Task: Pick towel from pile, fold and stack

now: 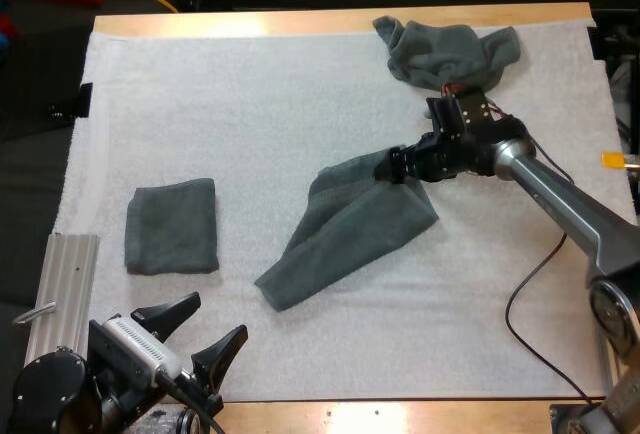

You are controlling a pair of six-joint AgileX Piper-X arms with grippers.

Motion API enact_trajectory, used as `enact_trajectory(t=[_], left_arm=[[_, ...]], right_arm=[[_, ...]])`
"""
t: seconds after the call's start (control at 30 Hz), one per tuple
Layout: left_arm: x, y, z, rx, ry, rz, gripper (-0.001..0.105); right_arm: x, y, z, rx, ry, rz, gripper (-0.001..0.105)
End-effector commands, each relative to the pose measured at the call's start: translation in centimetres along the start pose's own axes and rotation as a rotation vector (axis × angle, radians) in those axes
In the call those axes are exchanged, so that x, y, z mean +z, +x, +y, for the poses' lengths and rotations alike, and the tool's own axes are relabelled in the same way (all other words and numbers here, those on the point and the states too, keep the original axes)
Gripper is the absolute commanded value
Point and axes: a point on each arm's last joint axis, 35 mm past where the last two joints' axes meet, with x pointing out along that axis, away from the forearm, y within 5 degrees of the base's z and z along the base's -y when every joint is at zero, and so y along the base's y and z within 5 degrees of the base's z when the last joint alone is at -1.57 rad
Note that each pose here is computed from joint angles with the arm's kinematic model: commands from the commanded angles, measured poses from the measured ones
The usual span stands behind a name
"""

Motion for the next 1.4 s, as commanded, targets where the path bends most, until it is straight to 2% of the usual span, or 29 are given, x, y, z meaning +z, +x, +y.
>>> enact_trajectory(t=[0.0,0.57,0.8,0.87,1.0,1.17,1.37], left_arm=[[0.1,0.0,-0.1,-0.01,-0.006,0.001,0.069],[0.1,0.0,-0.1,-0.008,0.023,0.0,0.069],[0.1,0.0,-0.1,-0.008,0.023,0.0,0.069],[0.1,0.0,-0.1,-0.008,0.023,0.0,0.069],[0.1,0.0,-0.1,-0.008,0.024,-0.001,0.069],[0.1,0.0,-0.1,-0.008,0.024,-0.001,0.069],[0.1,0.0,-0.1,-0.008,0.024,-0.001,0.069]], right_arm=[[0.2,0.2,-0.1,0.02,-0.003,-0.01,0.078],[-0.8,2.7,-0.7,0.165,0.092,0.033,0.078],[-1.2,2.7,-0.7,0.17,0.116,0.071,0.076],[-1.3,2.7,-0.7,0.169,0.119,0.079,0.07],[-1.5,2.6,-0.8,0.114,0.126,0.094,0.047],[-1.5,2.6,-0.9,0.089,0.126,0.096,0.033],[-1.5,2.7,-1.0,0.071,0.122,0.095,0.009]])
